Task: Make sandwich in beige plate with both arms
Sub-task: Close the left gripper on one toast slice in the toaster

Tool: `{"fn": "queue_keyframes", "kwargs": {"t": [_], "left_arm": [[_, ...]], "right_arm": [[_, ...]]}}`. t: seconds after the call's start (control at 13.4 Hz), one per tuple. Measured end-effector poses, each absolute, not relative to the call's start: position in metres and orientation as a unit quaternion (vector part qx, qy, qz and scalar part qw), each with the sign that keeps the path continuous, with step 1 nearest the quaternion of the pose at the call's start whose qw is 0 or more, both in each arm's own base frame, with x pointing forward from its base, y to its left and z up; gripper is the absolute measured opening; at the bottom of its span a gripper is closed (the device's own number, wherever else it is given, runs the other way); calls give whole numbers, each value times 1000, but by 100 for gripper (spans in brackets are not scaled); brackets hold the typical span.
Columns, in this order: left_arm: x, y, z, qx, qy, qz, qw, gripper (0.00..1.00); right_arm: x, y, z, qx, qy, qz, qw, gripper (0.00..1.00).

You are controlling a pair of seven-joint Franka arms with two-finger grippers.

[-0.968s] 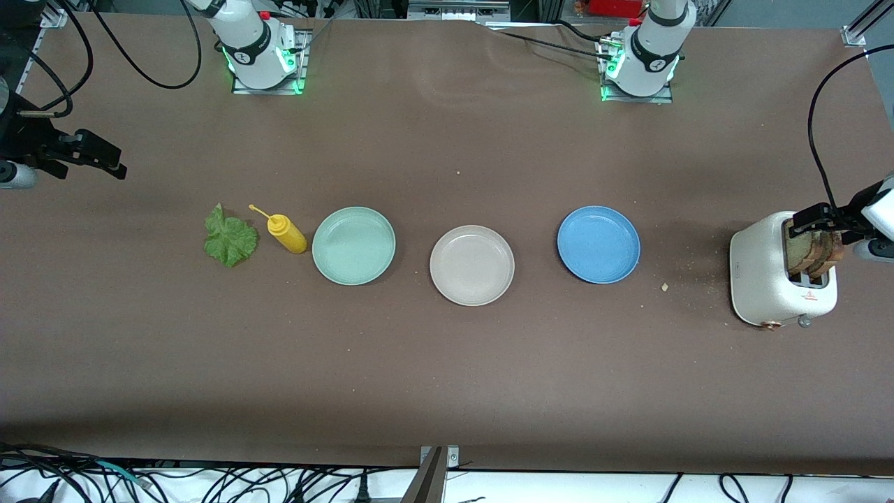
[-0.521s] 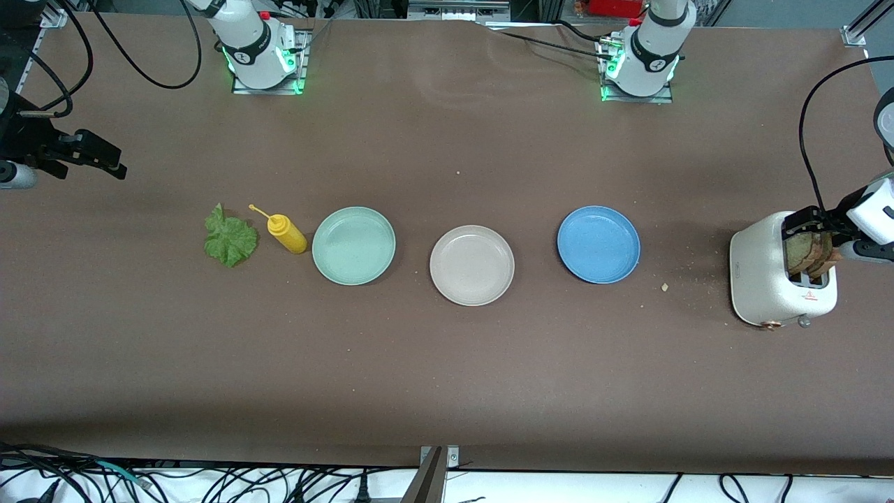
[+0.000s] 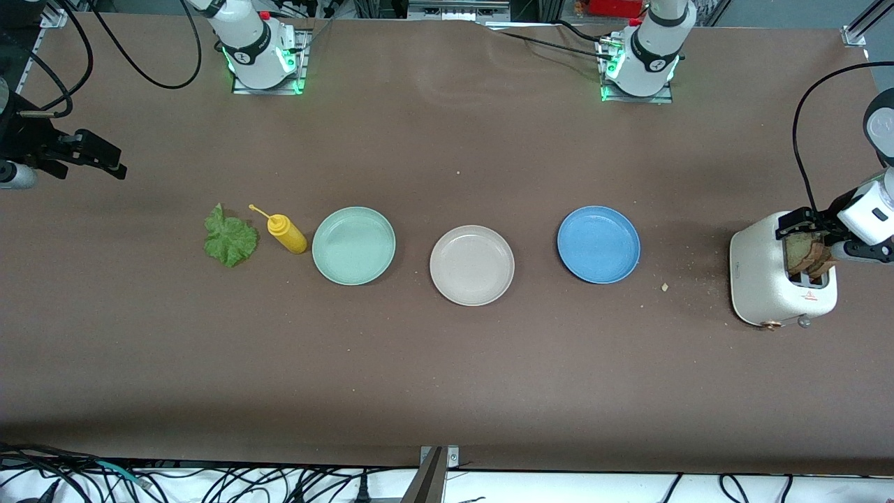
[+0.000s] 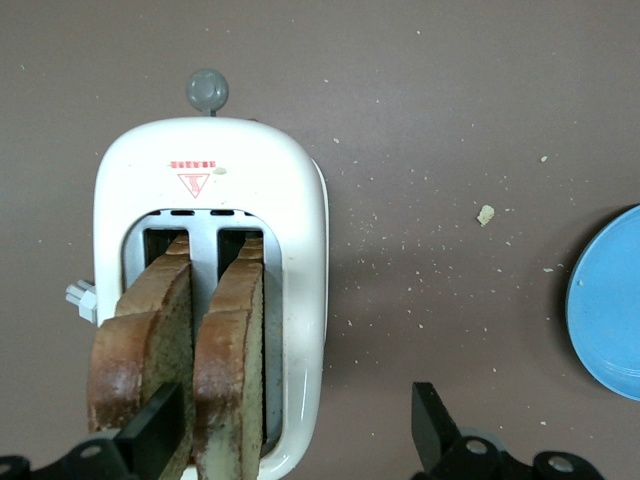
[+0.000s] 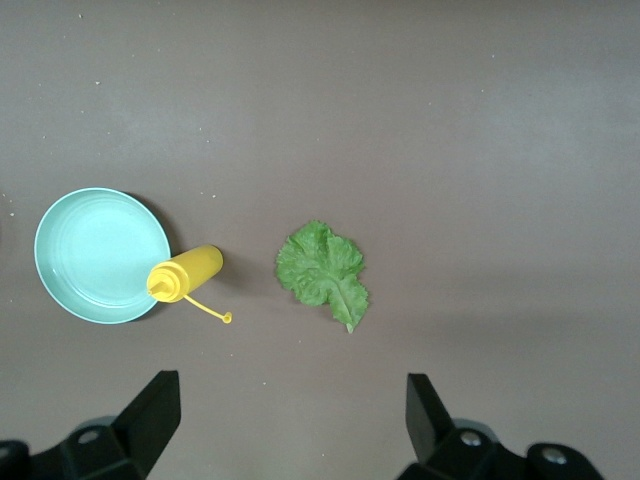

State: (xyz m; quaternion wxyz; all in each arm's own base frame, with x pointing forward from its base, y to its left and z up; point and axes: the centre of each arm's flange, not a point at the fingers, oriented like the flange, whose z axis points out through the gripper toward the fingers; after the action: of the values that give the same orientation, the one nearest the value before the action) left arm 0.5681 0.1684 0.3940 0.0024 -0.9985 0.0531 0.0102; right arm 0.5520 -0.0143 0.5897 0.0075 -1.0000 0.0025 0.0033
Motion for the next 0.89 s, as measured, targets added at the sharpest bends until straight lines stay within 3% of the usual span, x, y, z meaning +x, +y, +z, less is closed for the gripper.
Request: {"fn": "queue_keyframes", "kwargs": {"t": [0.45, 0.6, 0.82, 0.89], "left_arm": [[569, 174, 380, -999, 49, 18, 1, 100], [569, 174, 375, -999, 49, 21, 0, 95], [568, 178, 372, -999, 47, 23, -1, 65], [568, 179, 372, -998, 50, 23, -1, 65]], "right_arm": [[552, -15, 590, -1000, 3, 3, 7, 100], [552, -14, 590, -1000, 3, 3, 7, 100], [552, -14, 590, -1000, 3, 3, 7, 100], [552, -14, 590, -1000, 3, 3, 7, 100]]}}
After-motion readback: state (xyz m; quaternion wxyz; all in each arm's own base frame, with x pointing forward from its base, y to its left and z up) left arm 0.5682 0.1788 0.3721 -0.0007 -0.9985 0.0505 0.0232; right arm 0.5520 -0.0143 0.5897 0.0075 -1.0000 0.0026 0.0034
